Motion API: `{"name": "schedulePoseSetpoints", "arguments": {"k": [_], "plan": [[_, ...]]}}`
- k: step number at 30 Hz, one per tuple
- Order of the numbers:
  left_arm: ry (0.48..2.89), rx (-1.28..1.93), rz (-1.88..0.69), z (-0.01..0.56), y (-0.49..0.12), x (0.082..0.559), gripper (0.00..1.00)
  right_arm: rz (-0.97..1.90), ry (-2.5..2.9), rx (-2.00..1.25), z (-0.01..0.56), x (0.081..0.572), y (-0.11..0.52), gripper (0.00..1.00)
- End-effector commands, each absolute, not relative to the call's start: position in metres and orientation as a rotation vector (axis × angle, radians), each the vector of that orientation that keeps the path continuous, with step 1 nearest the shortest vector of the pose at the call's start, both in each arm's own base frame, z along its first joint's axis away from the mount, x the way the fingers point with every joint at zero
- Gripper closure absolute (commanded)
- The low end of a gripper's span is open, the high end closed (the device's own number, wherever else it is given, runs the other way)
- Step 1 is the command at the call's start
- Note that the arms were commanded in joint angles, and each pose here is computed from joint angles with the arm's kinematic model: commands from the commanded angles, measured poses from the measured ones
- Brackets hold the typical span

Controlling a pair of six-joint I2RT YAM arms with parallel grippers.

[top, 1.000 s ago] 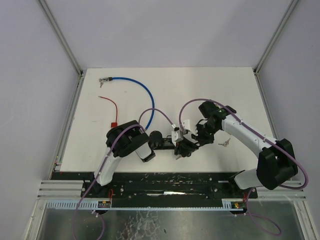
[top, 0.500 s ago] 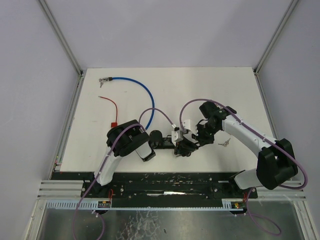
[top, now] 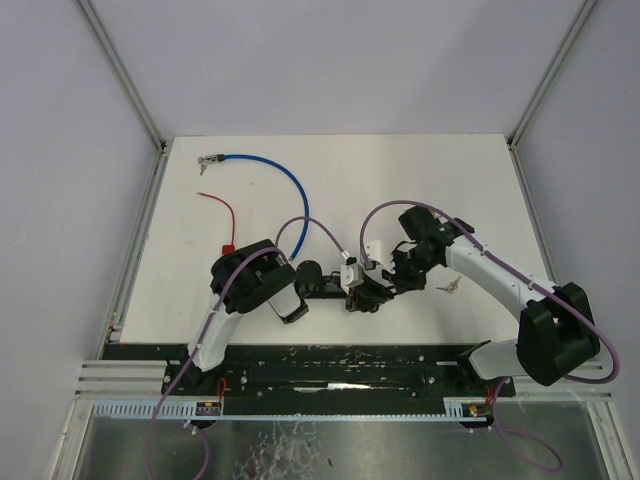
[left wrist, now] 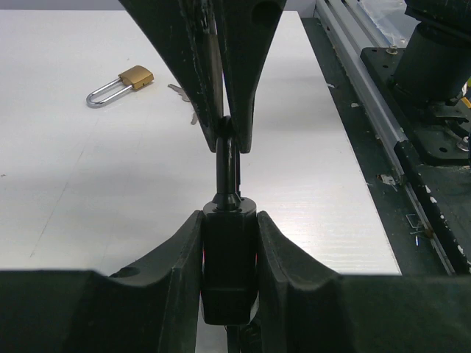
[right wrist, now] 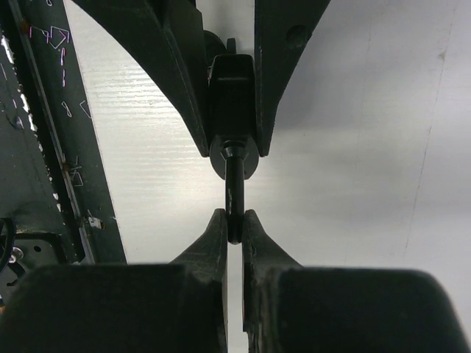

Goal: Lock with the key
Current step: Lock the lock.

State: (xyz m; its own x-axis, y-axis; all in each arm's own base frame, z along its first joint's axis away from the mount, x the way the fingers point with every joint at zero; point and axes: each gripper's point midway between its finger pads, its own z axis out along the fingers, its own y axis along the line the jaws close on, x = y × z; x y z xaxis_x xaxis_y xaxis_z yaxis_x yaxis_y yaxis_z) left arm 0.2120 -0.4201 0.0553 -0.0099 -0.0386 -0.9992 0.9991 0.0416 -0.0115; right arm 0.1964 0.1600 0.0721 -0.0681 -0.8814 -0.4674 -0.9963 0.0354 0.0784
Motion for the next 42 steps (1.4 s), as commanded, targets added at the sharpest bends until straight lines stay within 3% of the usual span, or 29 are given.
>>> {"name": "schedulePoseSetpoints", "arguments": {"k": [1,22,27,29,33,36,40,42], "plan": [[1.237,1.226,-1.142,0.007,-0.414,0.199,1.00,1.003,1.666,-1.920,0.059,0.164,0.253,1.00],[1.257,1.210,-1.131,0.008,-0.405,0.203,1.00,1.115,1.607,-1.869,0.044,0.143,0.285,1.00],[1.303,1.132,-1.135,0.019,-0.401,0.215,0.99,1.055,1.560,-1.898,0.072,0.156,0.285,1.00],[1.317,1.084,-1.141,0.032,-0.397,0.220,0.92,1.016,1.538,-1.873,0.087,0.167,0.277,1.00],[1.335,0.962,-1.129,0.065,-0.388,0.227,0.57,0.977,1.549,-1.760,0.113,0.190,0.252,1.00],[1.331,0.901,-1.126,0.086,-0.381,0.228,0.38,0.950,1.547,-1.704,0.130,0.199,0.238,1.00],[1.326,0.846,-1.129,0.105,-0.372,0.227,0.22,0.931,1.547,-1.662,0.140,0.203,0.226,1.00],[1.310,0.826,-1.124,0.116,-0.367,0.225,0.19,0.921,1.551,-1.672,0.140,0.203,0.221,1.00]]}}
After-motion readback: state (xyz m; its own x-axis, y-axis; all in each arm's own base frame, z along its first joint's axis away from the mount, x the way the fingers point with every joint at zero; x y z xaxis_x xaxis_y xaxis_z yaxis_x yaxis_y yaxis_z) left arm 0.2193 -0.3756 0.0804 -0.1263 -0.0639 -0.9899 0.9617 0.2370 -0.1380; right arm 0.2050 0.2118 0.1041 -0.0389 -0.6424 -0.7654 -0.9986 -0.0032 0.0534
